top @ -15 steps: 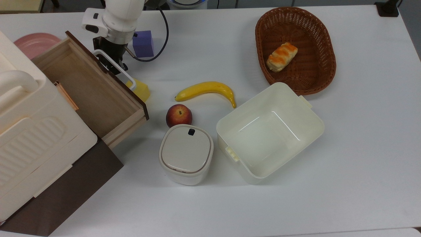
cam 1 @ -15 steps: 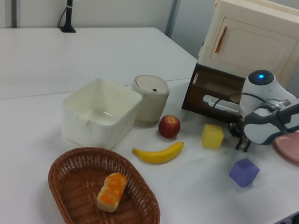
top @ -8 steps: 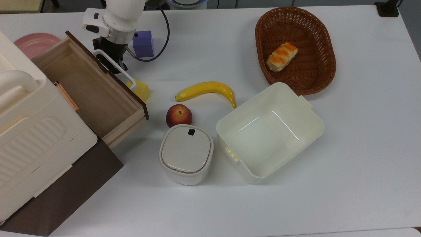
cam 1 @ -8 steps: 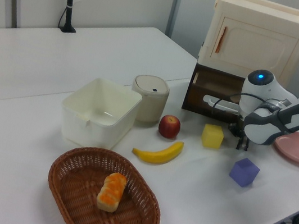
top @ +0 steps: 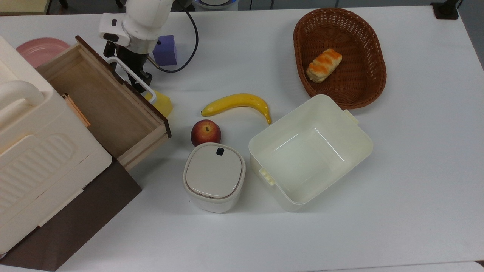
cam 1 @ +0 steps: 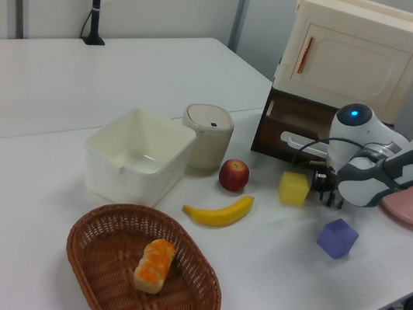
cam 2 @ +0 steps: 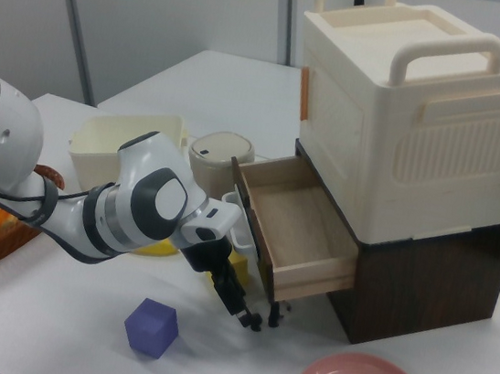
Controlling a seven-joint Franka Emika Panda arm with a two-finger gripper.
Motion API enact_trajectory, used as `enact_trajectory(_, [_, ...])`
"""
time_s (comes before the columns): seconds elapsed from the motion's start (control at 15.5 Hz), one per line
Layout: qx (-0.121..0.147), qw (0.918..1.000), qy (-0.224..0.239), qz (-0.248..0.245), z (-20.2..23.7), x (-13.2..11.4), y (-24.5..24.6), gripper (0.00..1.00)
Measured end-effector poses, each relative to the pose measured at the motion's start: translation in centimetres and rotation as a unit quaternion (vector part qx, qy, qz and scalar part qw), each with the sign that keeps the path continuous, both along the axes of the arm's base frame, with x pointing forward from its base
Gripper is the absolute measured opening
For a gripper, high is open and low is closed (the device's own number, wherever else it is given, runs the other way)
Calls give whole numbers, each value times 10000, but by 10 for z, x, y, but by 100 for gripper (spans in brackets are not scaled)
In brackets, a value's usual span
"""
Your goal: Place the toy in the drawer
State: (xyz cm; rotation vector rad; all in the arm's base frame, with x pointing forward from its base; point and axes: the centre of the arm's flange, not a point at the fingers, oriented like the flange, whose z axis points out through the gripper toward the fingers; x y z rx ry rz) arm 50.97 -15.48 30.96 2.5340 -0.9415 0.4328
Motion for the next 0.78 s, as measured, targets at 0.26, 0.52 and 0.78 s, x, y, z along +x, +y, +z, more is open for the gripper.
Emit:
enact_trajectory(0.26, [-18, 10000, 6, 20, 0, 0, 0, 100])
enact_trajectory(0.52, [-34, 10000, -2, 10, 1, 1, -3, 100])
enact_trajectory(0.78, [-74, 10000, -19, -33, 2, 5, -10, 100])
